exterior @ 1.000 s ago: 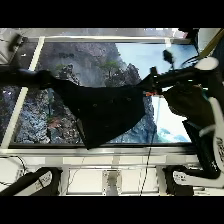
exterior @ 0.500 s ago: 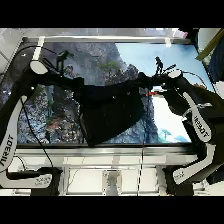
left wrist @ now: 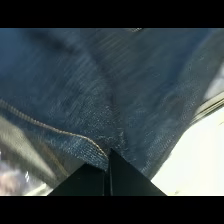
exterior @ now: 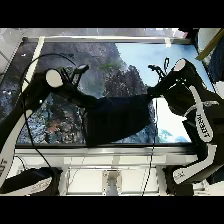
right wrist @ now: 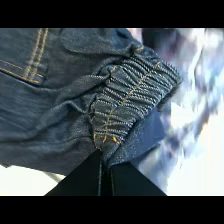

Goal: Fold the clothes and pants, and hang the long-sleeved shirts on hangers.

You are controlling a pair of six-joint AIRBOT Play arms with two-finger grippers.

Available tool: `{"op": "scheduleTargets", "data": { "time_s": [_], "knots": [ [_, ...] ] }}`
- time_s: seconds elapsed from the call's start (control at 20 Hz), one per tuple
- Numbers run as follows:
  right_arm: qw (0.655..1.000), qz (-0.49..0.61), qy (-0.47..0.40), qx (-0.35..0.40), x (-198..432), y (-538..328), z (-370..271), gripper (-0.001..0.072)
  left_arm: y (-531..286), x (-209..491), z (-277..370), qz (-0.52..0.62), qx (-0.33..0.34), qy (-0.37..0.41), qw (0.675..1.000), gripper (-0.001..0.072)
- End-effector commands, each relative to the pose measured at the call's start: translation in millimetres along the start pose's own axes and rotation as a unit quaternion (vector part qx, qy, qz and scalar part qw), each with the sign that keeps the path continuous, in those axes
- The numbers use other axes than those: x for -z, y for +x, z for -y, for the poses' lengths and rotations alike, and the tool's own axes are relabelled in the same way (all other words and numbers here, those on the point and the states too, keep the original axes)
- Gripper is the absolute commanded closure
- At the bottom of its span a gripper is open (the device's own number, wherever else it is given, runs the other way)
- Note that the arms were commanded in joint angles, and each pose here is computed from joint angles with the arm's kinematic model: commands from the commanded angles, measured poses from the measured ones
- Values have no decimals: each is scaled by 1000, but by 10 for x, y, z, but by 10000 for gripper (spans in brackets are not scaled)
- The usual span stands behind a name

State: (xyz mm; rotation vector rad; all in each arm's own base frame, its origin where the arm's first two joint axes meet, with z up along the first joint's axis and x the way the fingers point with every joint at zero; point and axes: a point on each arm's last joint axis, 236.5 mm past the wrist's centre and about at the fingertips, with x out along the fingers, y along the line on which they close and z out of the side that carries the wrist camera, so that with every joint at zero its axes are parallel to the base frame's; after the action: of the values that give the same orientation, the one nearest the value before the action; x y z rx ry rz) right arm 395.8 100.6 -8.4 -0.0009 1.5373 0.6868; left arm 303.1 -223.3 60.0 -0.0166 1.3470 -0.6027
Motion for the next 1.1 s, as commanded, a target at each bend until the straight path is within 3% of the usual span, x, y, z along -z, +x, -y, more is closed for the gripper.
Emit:
{"op": "scheduleTargets", "data": {
  "time_s": [0.0, 0.45, 0.8, 1.05],
  "knots": [
    [997, -70, -8, 13, 310, -55, -82, 691, 182, 512, 16, -43, -35, -22, 998, 691],
    [994, -91, -2, 57, 590, -141, -727, 691, 573, 949, 126, -61, -73, -23, 995, 690],
    [997, 0, 31, 72, 1415, 220, -828, 691, 449, 704, 106, 14, -90, -16, 996, 691],
    [996, 38, 64, 55, 1614, 402, -907, 691, 665, 1163, -18, -21, -123, -33, 992, 690]
  ]
}}
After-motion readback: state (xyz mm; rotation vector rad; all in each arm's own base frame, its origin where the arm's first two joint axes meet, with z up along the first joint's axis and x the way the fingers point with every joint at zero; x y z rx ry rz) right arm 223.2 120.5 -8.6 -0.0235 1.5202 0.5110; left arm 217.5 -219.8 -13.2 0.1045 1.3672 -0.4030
